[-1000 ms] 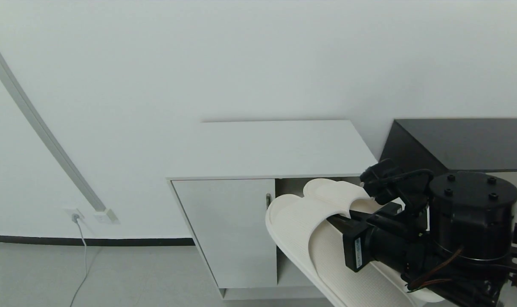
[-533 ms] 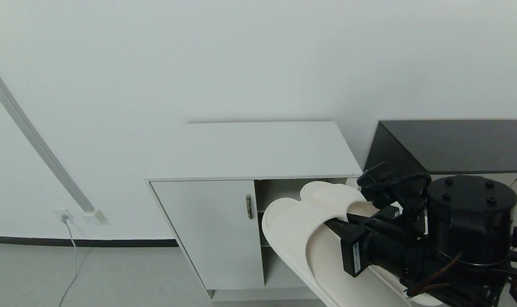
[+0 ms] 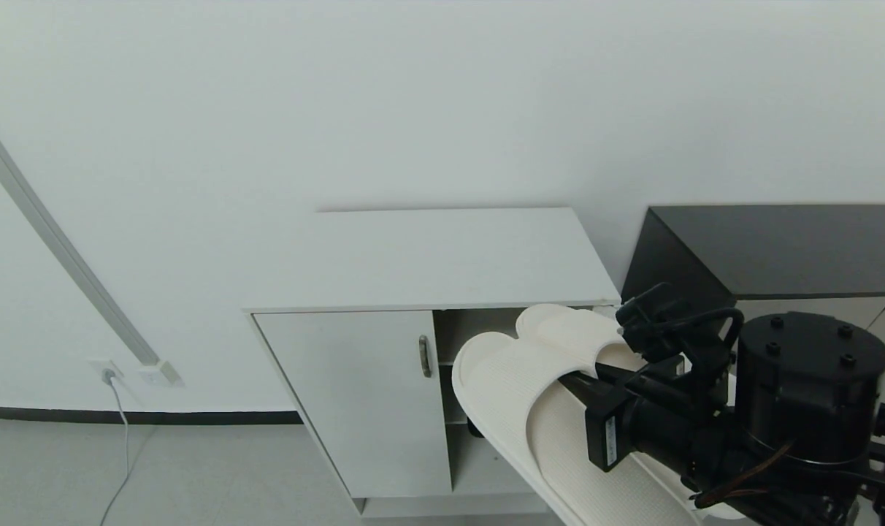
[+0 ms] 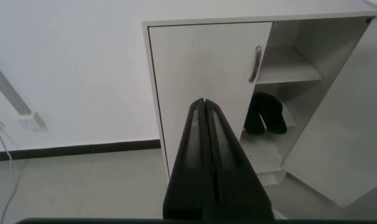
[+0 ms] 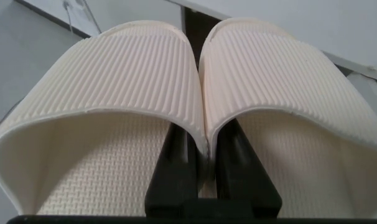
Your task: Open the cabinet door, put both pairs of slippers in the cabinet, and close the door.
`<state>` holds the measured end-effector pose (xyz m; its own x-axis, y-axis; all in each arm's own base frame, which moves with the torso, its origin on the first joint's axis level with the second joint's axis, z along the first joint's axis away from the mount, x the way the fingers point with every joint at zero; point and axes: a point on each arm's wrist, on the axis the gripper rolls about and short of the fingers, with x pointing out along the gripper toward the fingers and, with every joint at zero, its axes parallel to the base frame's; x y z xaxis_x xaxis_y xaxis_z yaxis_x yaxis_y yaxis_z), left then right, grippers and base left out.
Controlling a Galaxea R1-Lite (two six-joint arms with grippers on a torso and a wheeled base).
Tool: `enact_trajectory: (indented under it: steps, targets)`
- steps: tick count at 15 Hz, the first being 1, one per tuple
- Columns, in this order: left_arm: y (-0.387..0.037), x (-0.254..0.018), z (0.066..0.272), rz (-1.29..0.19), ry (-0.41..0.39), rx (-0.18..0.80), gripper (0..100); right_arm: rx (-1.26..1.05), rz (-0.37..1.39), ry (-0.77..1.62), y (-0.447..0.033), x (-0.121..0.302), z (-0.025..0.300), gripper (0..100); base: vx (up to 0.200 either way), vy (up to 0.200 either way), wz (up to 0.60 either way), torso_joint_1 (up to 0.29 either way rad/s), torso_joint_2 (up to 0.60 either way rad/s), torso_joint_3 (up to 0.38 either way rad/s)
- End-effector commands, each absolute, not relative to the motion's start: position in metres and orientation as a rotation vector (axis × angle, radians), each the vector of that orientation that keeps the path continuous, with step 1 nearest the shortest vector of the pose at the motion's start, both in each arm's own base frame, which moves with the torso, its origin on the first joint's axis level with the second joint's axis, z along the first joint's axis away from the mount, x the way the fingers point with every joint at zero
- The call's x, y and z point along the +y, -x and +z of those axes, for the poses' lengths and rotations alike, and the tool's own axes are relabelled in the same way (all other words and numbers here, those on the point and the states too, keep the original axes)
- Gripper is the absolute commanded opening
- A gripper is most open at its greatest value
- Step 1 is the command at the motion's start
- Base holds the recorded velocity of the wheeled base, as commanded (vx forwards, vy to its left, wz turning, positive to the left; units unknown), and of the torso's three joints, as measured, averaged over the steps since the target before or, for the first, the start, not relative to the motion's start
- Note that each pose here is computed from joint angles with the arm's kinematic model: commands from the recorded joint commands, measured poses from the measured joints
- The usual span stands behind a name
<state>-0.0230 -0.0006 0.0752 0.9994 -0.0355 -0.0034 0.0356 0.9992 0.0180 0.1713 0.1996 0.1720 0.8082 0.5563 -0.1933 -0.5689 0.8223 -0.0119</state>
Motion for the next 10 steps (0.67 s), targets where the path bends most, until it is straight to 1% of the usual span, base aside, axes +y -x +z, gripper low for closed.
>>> enact_trajectory:
  steps: [1, 5, 8, 10]
  targets:
    - [0.0228, -0.0007, 0.0749, -0.035, -0.018, 0.006, 0, 0.196, 0.601, 0.076, -0.1721, 0.2000, 0.1688, 0, 0.000, 0.000, 0.00, 0.000, 0.00, 0.000]
    - [0.0228, -0.0007, 0.0749, -0.035, -0.018, 0.006, 0, 0.195, 0.605, 0.076, -0.1718, 0.2004, 0.1690, 0, 0.000, 0.000, 0.00, 0.000, 0.00, 0.000]
    - [0.0229, -0.0007, 0.0753, -0.035, -0.018, 0.004, 0, 0.195, 0.604, 0.075, -0.1721, 0.2001, 0.1690, 0, 0.000, 0.000, 0.00, -0.152, 0.33, 0.183]
    - [0.0229, -0.0007, 0.0753, -0.035, -0.018, 0.004, 0, 0.203, 0.603, 0.081, -0.1713, 0.1992, 0.1666, 0, 0.000, 0.000, 0.00, -0.198, 0.47, 0.259]
